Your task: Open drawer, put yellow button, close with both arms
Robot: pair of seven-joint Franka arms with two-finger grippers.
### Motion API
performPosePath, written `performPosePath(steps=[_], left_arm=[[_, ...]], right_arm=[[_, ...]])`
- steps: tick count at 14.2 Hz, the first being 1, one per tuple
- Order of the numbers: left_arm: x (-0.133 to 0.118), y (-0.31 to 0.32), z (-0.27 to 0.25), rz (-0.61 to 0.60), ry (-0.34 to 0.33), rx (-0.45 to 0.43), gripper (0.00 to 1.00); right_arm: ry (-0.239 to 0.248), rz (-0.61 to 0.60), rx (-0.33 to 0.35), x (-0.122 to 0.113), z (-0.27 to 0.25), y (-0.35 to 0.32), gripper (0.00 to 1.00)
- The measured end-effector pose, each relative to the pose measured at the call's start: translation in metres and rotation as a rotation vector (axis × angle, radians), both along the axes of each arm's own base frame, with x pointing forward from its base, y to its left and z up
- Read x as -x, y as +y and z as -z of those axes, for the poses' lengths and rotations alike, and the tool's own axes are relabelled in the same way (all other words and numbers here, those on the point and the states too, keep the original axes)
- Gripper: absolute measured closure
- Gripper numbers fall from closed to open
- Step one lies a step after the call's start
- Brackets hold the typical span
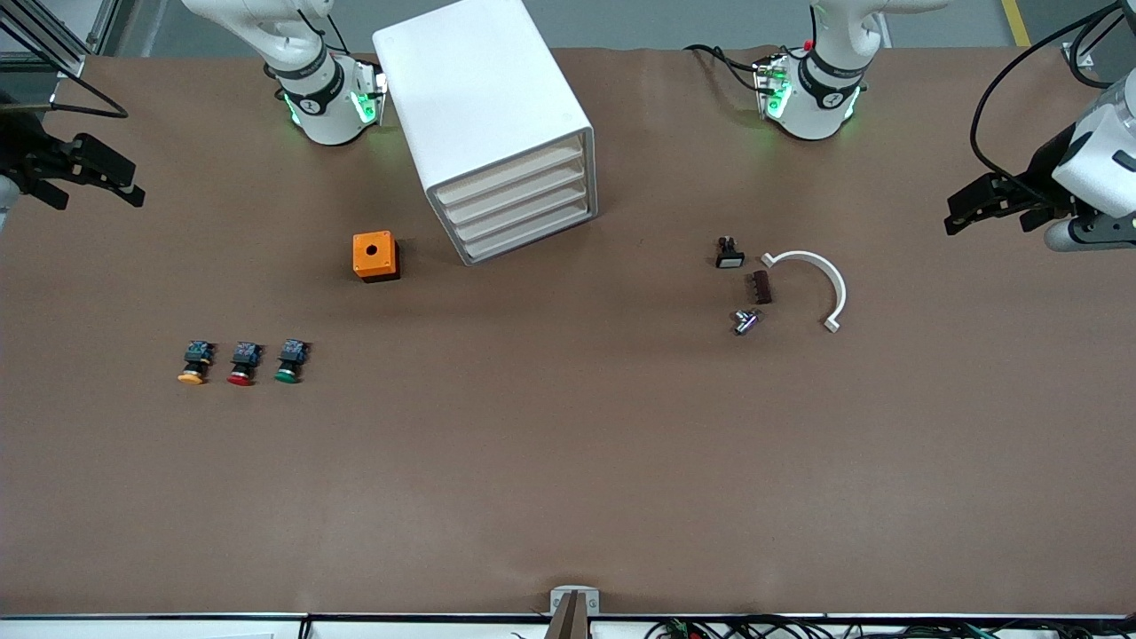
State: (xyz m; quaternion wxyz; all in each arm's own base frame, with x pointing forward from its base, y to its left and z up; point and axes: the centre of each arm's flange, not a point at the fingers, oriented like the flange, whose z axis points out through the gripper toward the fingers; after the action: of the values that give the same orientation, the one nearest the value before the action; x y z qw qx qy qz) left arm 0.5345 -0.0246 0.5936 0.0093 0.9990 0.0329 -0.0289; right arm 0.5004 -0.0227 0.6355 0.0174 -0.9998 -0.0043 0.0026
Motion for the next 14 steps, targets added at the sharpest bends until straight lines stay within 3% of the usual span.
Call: performPosePath(steps=[8,14], left_arm=[[-0.048,-0.047,0.128,-0.202,0.197,-0.039,0.0],[-0.047,-0.136,0.187,-0.407,0.258,-0.129,0.0]], right_arm=[[0.001,0.0,0.0,0.0,0.0,0.0,0.0],[-0.002,0.001,0.0,0.0,0.0,-0.001,0.0]])
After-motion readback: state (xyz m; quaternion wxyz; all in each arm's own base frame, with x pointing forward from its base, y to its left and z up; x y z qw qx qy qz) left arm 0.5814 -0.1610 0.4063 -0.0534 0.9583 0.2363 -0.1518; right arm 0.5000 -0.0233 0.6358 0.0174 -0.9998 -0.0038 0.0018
